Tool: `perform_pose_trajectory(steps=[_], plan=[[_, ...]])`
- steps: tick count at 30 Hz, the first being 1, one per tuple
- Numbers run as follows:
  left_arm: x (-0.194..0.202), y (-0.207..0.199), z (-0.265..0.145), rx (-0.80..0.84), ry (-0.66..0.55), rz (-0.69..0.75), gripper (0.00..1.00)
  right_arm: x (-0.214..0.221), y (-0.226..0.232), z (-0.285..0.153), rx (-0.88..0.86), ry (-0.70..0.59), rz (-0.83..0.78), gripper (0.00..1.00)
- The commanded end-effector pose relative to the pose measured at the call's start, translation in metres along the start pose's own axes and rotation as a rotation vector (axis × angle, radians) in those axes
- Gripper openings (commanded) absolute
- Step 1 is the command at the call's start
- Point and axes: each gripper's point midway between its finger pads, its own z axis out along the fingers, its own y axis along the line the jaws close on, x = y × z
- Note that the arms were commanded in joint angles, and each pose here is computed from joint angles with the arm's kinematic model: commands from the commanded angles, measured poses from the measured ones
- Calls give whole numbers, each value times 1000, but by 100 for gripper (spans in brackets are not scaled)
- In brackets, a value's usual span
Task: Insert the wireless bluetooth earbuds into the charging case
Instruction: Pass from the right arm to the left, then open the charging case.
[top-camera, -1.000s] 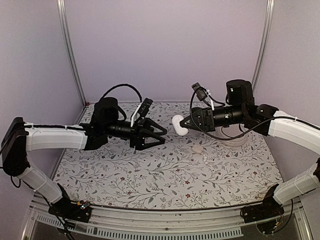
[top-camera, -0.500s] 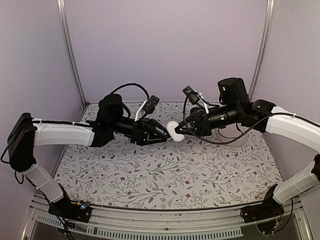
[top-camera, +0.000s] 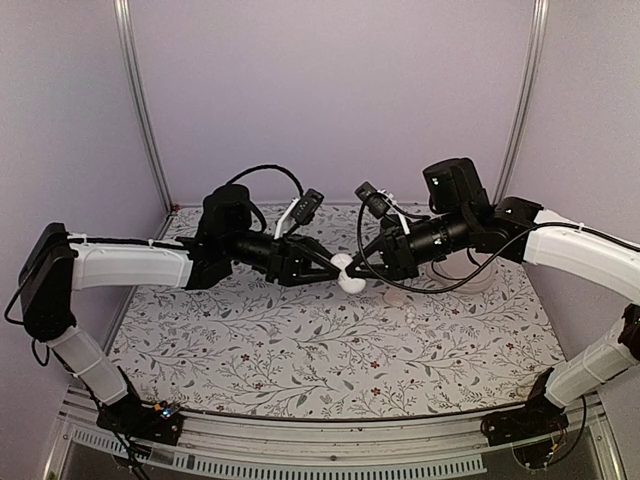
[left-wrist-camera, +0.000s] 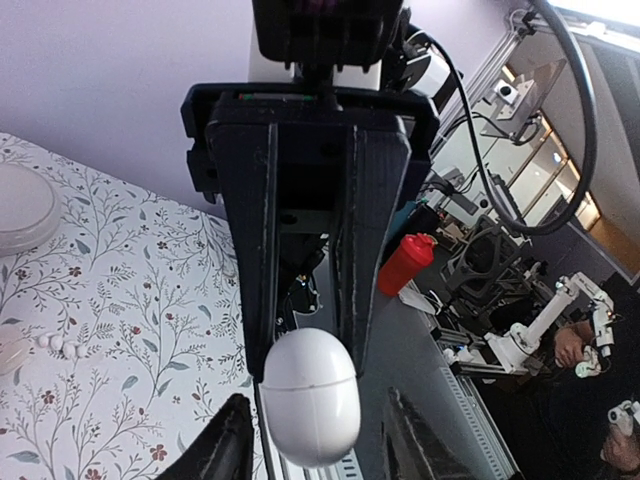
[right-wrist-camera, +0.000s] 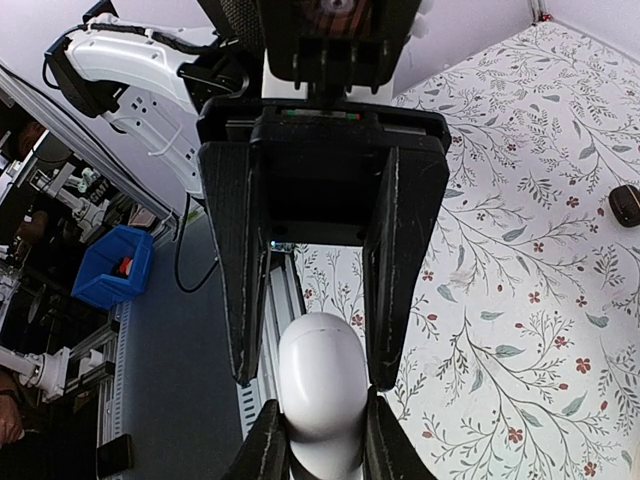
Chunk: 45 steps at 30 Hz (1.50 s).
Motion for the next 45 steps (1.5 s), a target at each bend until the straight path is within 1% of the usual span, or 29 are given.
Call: perform_pose_trajectory(steps=[1, 6, 9, 12, 13, 14, 16, 17, 18, 19, 22, 25, 28, 30, 32, 35, 38, 41, 43, 45], plan=[[-6, 3, 0, -2, 2, 13, 43, -10, 6, 1, -3, -1, -34, 3], [-3, 8, 1, -9, 14, 4, 38, -11, 5, 2, 5, 4, -35, 3], [-3, 8, 2, -6, 16, 3, 30, -10, 4, 2, 7, 9, -34, 3], [-2, 9, 2, -5, 19, 3, 12, -7, 3, 4, 9, 22, -28, 3], [-1, 9, 2, -5, 20, 2, 3, -6, 2, 5, 12, 25, -27, 3], [0, 10, 2, -5, 21, 2, 0, -7, 2, 4, 19, 23, -28, 3], [0, 8, 1, -6, 19, 14, 0, -9, -1, 1, 42, 9, -32, 5], [0, 6, 0, -5, 13, 28, 0, -11, -2, -1, 57, -3, -33, 11], [-1, 4, -1, -3, 5, 44, 0, -12, -4, -3, 78, -13, -34, 19], [-2, 0, -2, -2, -6, 61, 0, -13, -8, -5, 102, -26, -26, 26], [-5, -13, -7, 21, -42, 117, 0, -13, -19, -15, 144, -62, 4, 36], [-6, -26, -12, 50, -68, 164, 0, -8, -31, -26, 171, -101, 54, 41], [-8, -30, -14, 54, -80, 179, 0, -6, -34, -33, 178, -122, 82, 43], [-7, -32, -14, 66, -79, 181, 0, -6, -33, -33, 173, -123, 86, 44], [-9, -38, -17, 79, -108, 205, 0, -5, -33, -33, 175, -125, 91, 45], [-11, -35, -20, 49, -142, 227, 0, -10, -30, -39, 182, -146, 81, 48], [-13, -35, -26, 6, -201, 289, 0, -19, -18, -50, 168, -195, 55, 55], [-18, -32, -30, -45, -243, 344, 0, -27, 9, -58, 126, -254, -6, 68], [-22, -35, -33, -57, -273, 380, 0, -29, 22, -57, 104, -272, -51, 72], [-28, -34, -35, -78, -296, 398, 0, -29, 34, -51, 65, -278, -79, 75]])
